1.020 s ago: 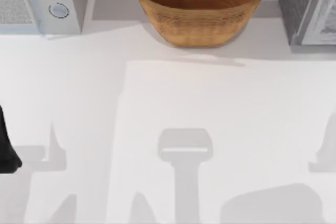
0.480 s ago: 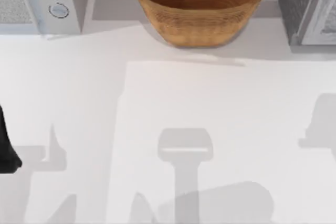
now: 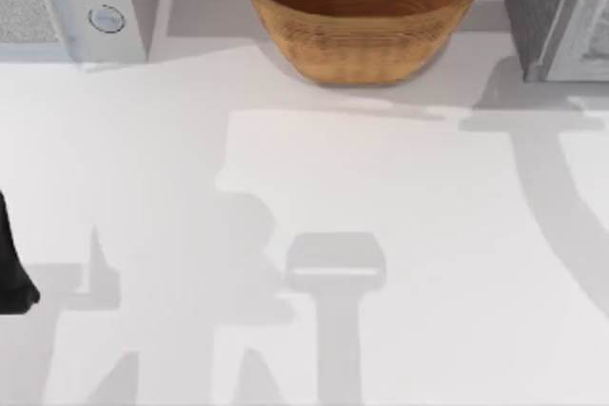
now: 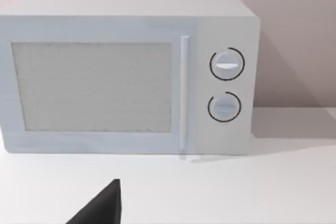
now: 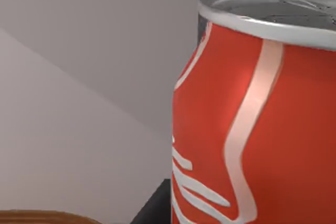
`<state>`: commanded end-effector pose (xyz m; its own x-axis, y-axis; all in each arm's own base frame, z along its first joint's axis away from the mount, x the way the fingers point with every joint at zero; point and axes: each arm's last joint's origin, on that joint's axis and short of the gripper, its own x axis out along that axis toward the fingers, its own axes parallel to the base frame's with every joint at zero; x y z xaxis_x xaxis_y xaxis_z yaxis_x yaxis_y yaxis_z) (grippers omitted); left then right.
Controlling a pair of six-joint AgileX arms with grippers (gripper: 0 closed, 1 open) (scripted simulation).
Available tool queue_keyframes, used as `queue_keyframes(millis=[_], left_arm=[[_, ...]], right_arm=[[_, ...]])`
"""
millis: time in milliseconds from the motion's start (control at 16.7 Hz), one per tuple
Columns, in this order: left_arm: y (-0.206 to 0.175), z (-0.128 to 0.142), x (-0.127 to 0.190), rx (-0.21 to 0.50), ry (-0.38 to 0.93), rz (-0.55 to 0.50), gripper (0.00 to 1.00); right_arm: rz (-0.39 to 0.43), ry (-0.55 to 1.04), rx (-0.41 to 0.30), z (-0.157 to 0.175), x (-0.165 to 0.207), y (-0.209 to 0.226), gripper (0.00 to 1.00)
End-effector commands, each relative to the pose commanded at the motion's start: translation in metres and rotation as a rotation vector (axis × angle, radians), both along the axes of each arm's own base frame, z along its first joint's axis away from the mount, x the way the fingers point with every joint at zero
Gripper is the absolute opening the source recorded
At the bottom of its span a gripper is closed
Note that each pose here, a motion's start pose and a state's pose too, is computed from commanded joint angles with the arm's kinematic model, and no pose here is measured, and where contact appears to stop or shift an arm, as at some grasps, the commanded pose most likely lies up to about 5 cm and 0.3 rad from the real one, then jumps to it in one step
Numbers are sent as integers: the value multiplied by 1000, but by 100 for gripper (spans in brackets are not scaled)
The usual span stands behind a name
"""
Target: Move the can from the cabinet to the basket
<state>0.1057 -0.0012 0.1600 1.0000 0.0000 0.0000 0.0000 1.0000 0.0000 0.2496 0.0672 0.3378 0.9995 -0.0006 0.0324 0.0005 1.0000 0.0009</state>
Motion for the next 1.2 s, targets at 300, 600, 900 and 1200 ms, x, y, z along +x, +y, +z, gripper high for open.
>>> queue_keyframes(millis=[300, 600, 900, 1200], left_arm=[[0, 0, 0, 0, 0, 0, 100], [0, 0, 0, 0, 0, 0, 100], [0, 0, 0, 0, 0, 0, 100], [0, 0, 0, 0, 0, 0, 100]], right_arm=[[-3, 26, -6, -14, 113, 84, 0], [-1, 42, -8, -74, 180, 165, 0], [3, 37, -1, -106, 198, 200, 0], [1, 50, -6, -111, 199, 198, 0]])
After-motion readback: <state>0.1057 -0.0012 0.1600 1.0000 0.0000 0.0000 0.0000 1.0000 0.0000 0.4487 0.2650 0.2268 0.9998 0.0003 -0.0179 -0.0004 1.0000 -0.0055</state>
